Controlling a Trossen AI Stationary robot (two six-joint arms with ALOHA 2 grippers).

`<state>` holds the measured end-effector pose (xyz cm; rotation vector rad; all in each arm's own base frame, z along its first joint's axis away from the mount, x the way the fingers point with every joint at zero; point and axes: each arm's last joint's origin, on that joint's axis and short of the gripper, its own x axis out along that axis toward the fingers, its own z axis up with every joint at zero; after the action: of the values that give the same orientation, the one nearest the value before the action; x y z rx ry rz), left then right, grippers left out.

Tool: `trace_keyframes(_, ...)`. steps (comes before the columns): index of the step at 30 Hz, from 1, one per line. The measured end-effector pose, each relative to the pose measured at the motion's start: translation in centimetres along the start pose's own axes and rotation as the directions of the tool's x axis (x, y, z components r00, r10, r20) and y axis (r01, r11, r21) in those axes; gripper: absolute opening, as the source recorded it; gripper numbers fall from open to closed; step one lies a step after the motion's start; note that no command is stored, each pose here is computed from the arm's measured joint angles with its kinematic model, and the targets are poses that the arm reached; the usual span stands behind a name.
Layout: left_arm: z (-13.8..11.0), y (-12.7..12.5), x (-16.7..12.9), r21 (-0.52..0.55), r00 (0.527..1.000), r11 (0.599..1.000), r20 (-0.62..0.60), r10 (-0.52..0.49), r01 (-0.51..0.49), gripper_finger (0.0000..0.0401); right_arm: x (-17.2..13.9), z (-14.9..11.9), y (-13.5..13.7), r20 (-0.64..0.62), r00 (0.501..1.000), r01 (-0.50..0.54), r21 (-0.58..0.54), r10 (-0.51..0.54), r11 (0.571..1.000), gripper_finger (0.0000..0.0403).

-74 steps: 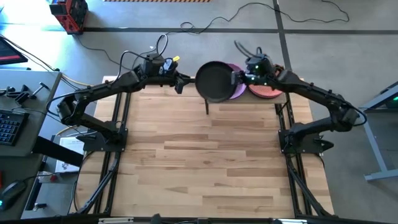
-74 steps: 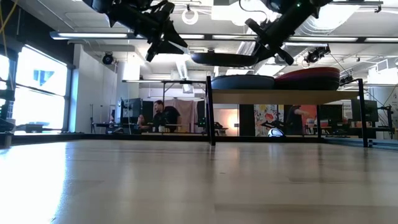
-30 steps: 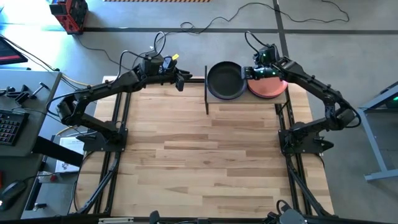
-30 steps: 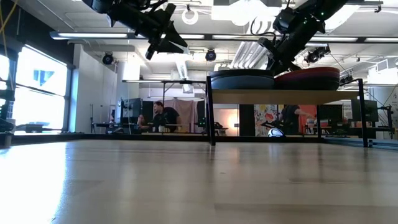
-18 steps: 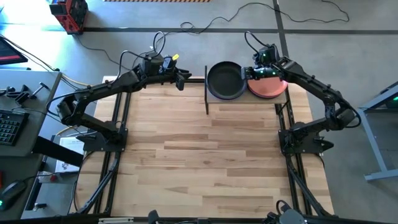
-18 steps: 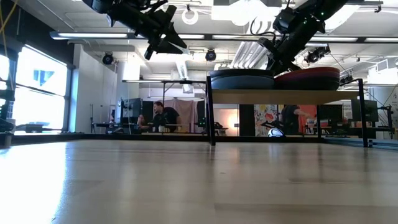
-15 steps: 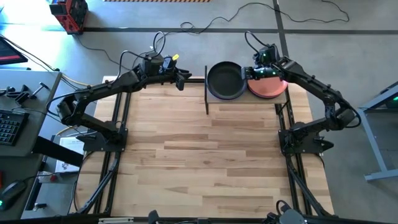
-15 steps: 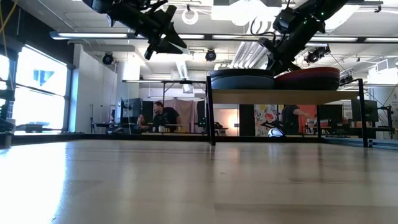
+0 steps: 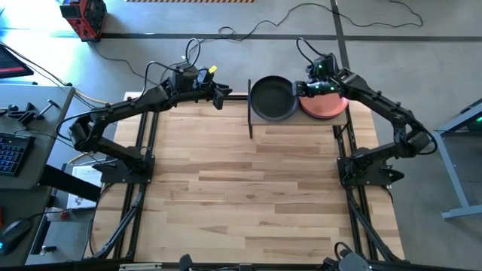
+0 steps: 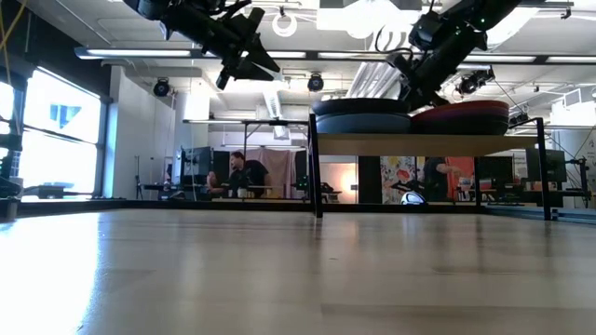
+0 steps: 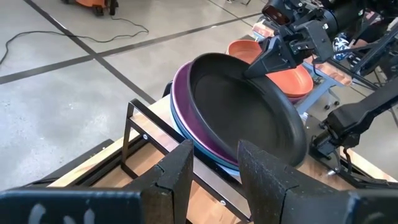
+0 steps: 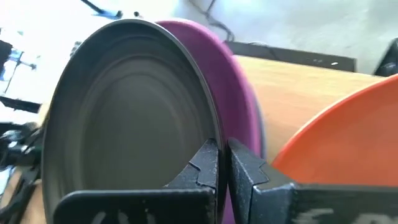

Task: Place and stack plates onto a shelf
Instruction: Stack the black plate on top of the purple plate on the shelf

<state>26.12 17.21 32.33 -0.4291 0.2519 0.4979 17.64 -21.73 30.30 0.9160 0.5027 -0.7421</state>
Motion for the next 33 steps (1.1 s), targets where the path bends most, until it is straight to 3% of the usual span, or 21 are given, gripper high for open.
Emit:
trace_keyframes(3, 0.00, 0.01, 0.00, 0.000, 1.000, 1.000, 0.001, 0.003, -0.003, 0.0115, 0.00, 0.06, -0.11, 0.021, 0.999, 0.039, 0.006, -0.039, 0.999, 0.0001)
trace_keyframes(33, -0.08, 0.02, 0.00, 0.000, 1.000, 1.000, -0.007, 0.005, -0.005, 0.0115, 0.04, -0.16, -0.12, 0.012, 0.998, 0.068, 0.009, -0.068, 0.998, 0.0001)
